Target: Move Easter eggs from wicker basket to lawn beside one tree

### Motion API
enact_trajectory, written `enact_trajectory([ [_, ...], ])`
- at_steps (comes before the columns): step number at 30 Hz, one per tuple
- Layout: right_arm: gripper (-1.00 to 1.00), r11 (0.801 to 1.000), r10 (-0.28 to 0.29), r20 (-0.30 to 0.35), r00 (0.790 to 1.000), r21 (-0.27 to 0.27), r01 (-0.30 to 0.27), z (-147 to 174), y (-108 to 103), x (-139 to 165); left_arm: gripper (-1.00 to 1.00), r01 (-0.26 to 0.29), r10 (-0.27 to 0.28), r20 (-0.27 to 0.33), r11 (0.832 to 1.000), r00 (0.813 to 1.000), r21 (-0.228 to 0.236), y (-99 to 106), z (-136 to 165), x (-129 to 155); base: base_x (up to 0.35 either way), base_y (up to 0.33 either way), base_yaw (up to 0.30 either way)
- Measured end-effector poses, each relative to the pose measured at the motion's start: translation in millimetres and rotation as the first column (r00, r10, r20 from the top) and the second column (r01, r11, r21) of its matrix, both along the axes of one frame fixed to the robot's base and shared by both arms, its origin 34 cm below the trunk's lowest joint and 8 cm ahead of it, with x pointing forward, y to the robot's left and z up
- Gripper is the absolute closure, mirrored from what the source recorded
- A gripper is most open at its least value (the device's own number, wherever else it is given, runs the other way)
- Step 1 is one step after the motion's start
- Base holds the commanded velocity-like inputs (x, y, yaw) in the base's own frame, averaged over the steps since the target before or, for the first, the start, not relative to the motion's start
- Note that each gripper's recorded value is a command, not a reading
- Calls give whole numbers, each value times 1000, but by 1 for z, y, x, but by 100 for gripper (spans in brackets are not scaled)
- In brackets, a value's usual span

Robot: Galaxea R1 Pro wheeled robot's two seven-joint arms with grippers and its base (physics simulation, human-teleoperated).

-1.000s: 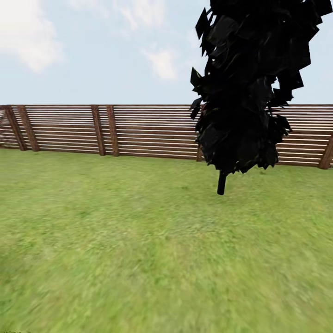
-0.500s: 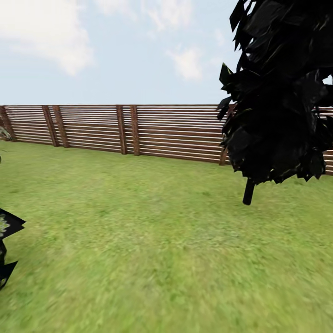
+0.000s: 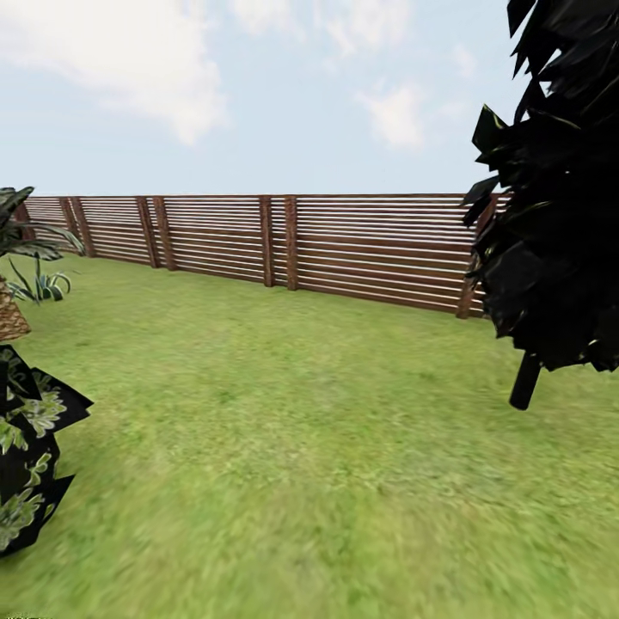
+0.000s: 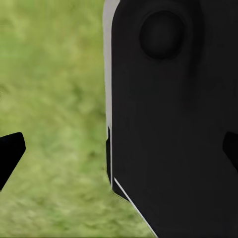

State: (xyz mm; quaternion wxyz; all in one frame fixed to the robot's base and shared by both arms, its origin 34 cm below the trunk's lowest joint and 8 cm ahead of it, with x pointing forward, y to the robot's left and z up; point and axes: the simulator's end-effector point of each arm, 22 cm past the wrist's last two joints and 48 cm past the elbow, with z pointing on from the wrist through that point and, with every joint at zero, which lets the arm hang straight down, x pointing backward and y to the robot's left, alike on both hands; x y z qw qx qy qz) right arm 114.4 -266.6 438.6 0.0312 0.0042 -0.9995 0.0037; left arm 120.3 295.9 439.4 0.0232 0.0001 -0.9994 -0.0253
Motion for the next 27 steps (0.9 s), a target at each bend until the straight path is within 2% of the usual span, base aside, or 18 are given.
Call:
enact_trajectory([
  [6, -100, 1000, 1, 0, 1000, 0, -1, 0, 0, 0, -100, -1, 1, 1, 1000, 1000, 1, 0, 0, 0, 334, 0, 275],
  [10, -100, 1000, 0, -1, 1000, -1, 0, 0, -1, 0, -100, -1, 1, 1, 1000, 1000, 1, 0, 0, 0, 334, 0, 126],
  [27, -100, 1000, -1, 0, 1000, 3, 1, 0, 0, 0, -100, -2, 2, 2, 1000, 1000, 2, 2, 0, 1, 334, 0, 8],
])
